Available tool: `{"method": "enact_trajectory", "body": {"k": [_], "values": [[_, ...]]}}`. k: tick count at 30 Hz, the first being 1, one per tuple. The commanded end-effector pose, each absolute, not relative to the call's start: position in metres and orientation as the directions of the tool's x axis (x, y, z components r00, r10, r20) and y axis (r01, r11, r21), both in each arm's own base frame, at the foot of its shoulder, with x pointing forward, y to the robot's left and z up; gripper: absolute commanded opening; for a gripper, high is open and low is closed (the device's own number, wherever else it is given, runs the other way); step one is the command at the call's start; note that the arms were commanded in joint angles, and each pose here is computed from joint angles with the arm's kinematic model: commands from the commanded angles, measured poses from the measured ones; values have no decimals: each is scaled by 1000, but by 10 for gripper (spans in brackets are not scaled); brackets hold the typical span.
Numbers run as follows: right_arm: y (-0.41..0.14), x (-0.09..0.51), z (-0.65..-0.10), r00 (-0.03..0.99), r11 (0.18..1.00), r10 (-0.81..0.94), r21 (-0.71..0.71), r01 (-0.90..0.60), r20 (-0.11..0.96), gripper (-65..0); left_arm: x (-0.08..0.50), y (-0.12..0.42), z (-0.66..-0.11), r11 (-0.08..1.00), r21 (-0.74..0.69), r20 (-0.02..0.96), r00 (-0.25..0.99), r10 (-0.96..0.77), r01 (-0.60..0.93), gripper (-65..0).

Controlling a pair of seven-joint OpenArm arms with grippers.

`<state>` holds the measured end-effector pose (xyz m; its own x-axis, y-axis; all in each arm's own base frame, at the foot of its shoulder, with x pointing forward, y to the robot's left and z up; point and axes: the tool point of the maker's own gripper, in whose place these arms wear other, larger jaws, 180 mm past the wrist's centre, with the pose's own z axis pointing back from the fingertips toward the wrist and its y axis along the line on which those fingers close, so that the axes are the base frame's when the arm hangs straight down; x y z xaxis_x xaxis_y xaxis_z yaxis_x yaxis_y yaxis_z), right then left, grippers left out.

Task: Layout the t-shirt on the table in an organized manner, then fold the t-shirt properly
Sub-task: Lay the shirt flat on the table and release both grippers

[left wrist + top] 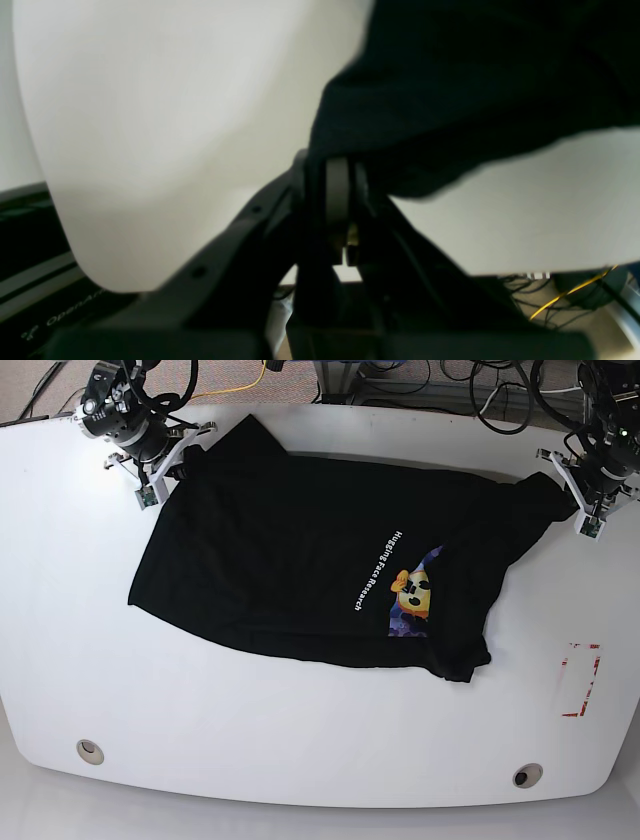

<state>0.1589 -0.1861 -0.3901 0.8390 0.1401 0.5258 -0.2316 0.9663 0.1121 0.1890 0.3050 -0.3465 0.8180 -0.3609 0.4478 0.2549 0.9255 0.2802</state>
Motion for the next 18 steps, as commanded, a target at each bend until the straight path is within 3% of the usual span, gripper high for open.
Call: {"method": "enact_trajectory", "body": {"k": [1,4,6,11,13,14,18], "values": [[-186,158,-385,829,966,143,106,-236,541,-636,189,307,-341,913,299,447,805,-390,276,-650],[-182,156,-386,832,967,125,121,-224,541,-633,187,306,-343,910,298,440,804,-400,289,-650],[-182,156,-388,838,972,103,125,-199,535,-596,186,305,-343,907,298,438,802,-407,298,-650],[-189,155,-390,851,983,63,116,-144,521,-401,186,304,-344,901,297,433,797,-421,315,-647],[-189,155,-390,852,984,53,118,-133,520,-331,186,304,-343,900,297,432,796,-424,318,-586],[-190,156,-390,852,985,49,116,-127,520,-290,186,304,-343,900,297,432,796,-424,318,-521],[-194,158,-389,851,988,32,113,-106,525,-228,187,304,-343,901,298,437,795,-421,314,-314]]}}
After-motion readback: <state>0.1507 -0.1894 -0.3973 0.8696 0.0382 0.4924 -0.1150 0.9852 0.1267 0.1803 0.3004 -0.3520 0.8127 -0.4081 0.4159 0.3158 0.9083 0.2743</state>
